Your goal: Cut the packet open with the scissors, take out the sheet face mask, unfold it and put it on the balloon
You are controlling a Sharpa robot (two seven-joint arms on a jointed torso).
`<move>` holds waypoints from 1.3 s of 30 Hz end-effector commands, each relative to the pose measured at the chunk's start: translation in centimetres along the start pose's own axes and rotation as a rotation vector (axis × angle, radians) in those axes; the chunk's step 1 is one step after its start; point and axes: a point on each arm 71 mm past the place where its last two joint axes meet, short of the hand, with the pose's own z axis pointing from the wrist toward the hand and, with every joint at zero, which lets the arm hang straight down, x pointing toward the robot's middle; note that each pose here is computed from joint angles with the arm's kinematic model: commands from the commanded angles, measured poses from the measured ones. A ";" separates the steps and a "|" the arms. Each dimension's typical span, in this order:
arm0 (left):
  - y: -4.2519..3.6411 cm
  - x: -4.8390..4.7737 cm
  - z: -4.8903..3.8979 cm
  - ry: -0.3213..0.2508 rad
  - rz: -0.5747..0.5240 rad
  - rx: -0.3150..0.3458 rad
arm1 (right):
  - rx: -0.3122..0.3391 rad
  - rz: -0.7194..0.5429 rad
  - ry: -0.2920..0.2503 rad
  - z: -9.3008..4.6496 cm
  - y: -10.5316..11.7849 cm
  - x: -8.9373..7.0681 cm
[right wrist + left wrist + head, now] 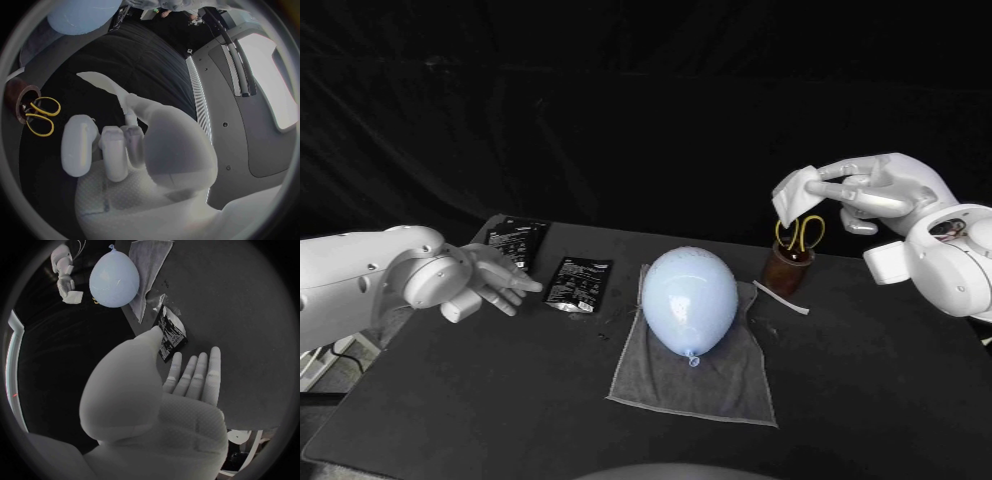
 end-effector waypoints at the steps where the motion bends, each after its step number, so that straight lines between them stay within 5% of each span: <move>1: -0.91 0.04 -0.66 0.039 0.047 0.046 | 0.004 -0.023 0.032 -0.2 -0.2 0.4; 8: -3.28 -0.43 -1.78 0.028 0.007 0.213 | 0.023 -0.028 0.060 -0.8 -1.1 1.3; 14: -6.02 0.43 -2.00 0.049 -0.044 0.416 | 0.037 -0.036 0.070 -1.2 -1.8 1.8; 20: -9.68 2.92 -1.40 0.073 -0.046 0.594 | 0.057 -0.046 0.067 -1.3 -2.7 2.5; 21: -10.99 4.03 -1.10 0.079 -0.032 0.643 | 0.062 -0.053 0.067 -1.3 -2.9 2.8; 27: -14.45 7.01 -0.31 0.095 0.031 0.759 | 0.071 -0.065 0.063 -1.2 -3.3 3.3; 34: -17.63 9.02 0.79 0.076 0.065 0.833 | 0.074 -0.074 0.061 -0.9 -3.4 4.0; 39: -19.10 9.87 1.14 0.065 0.048 0.871 | 0.080 -0.080 0.064 -0.8 -3.7 4.5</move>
